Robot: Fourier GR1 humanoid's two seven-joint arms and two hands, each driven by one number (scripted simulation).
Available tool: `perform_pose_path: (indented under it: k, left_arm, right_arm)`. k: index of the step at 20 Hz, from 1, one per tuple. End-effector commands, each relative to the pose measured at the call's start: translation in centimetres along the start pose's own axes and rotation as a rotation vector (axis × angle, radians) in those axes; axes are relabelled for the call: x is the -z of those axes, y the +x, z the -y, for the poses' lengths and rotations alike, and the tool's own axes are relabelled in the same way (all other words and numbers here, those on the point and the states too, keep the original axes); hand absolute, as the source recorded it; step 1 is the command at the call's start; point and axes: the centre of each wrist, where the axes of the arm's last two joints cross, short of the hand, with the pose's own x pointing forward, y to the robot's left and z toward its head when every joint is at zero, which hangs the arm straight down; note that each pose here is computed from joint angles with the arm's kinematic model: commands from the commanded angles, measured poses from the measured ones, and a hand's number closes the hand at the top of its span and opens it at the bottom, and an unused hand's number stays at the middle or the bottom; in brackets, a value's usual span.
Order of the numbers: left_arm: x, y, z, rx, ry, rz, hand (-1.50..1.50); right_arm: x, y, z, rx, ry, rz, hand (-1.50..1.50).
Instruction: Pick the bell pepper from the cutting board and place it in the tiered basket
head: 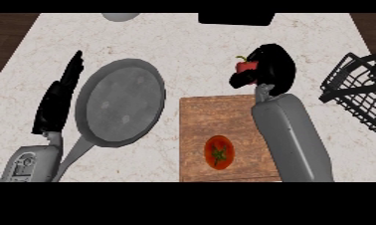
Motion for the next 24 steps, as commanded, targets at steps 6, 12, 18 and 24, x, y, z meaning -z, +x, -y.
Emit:
perform_pose_path:
  k: [6, 12, 18, 24]
  left_arm:
    - [0.4, 0.7, 0.3, -0.012, 0.025, -0.009, 0.0]
    - [-0.9, -0.6, -0.7, 0.02, 0.029, -0.028, 0.0]
    - [-0.5, -0.3, -1.4, 0.008, 0.052, -0.044, 0.0]
    - [-1.3, -0.9, -0.5, 0.002, 0.045, -0.046, 0.0]
  right_arm:
    - [0.7, 7.7, 5.7, 0.162, -0.516, 0.005, 1.5]
    - [2.4, 10.0, 10.6, 0.037, -0.643, -0.061, 1.5]
    - [2.4, 10.2, 14.7, -0.008, -0.582, -0.071, 1.5]
    - [5.1, 8.2, 17.6, -0.052, -0.563, -0.052, 1.5]
